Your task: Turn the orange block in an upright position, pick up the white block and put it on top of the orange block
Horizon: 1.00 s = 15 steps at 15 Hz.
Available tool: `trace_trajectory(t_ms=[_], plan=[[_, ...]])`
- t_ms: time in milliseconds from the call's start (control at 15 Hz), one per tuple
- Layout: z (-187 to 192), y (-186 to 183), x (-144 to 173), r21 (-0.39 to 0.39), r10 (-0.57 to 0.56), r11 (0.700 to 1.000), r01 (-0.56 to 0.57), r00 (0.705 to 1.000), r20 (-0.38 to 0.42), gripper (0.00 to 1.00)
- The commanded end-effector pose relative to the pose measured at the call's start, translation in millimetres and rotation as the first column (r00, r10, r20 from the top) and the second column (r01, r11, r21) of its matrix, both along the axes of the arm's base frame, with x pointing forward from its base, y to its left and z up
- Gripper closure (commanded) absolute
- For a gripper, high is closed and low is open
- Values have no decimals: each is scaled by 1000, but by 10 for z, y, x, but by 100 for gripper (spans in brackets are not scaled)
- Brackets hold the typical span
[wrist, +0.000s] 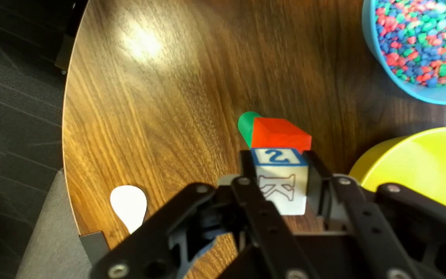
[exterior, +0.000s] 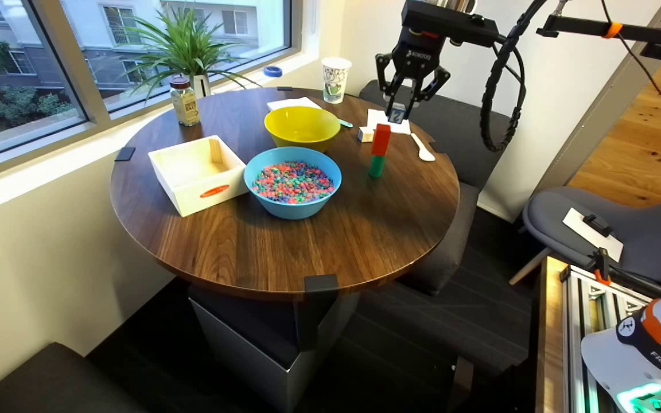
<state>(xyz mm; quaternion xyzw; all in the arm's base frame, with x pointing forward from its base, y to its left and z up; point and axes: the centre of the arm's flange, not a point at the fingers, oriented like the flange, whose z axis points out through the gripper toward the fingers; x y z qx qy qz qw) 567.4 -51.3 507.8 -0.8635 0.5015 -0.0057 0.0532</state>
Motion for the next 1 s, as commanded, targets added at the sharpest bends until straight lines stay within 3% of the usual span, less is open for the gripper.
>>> trace_trajectory(t_ms=[0, 933], plan=[[-60, 62, 50, 8, -15, 1000, 15, 1000, -25, 91], [-96, 126, 163, 14, -13, 1000, 13, 999, -36, 91]])
